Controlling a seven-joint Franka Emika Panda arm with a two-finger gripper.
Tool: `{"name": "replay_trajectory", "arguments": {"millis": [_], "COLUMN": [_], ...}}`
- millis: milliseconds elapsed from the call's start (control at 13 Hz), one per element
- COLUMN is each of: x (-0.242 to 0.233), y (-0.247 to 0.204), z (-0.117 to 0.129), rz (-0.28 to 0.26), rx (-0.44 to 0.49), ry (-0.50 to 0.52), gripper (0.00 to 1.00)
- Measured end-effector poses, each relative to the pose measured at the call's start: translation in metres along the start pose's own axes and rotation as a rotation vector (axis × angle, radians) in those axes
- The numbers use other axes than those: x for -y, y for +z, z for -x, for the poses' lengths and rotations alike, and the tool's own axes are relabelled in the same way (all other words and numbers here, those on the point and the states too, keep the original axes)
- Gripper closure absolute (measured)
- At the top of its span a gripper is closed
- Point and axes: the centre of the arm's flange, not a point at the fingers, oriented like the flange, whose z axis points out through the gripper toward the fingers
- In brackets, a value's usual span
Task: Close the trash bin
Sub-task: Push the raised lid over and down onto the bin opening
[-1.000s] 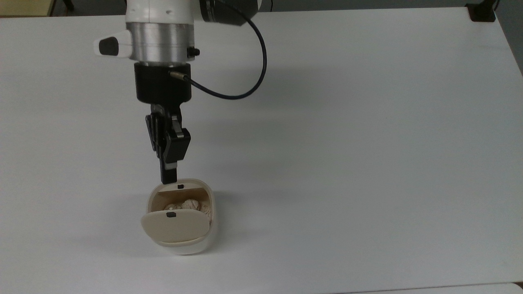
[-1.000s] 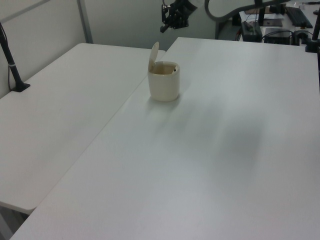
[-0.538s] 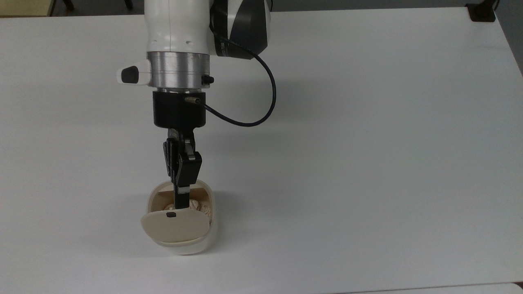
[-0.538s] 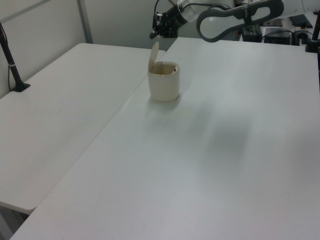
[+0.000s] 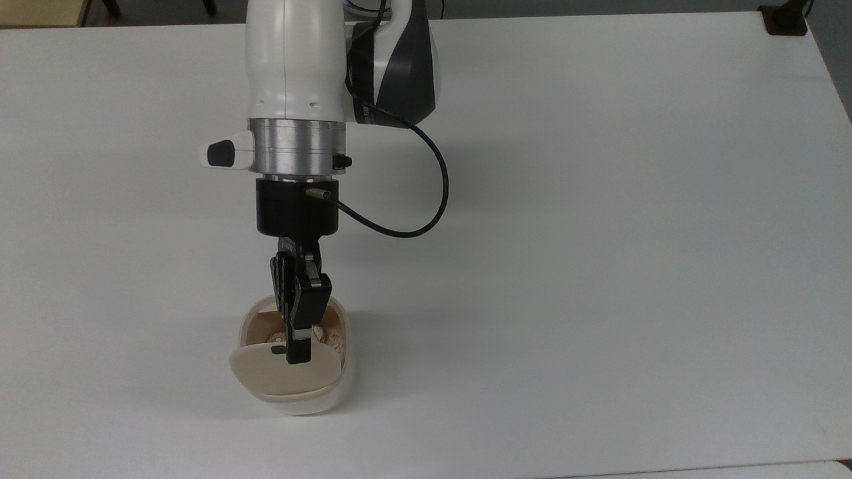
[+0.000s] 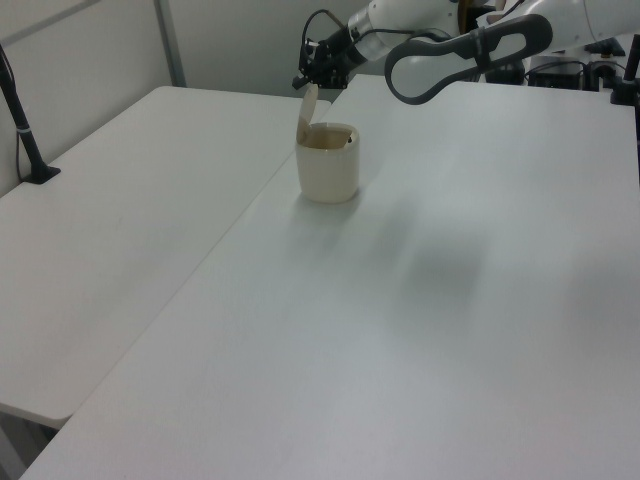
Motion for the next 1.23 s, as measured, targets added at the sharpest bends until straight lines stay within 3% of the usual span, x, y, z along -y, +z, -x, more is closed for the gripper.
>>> {"name": "replay_trajectory", "arguments": {"millis": [923,1230], "x": [-0.009,-0.020], "y": [0.002,-0.004], "z": [-0.008,-0.008], "rz": [0.012,0.038], "rx": [-0.012,-0.004], "ry": [-0.047,-0.073], "gripper": [0.99,0.99]}}
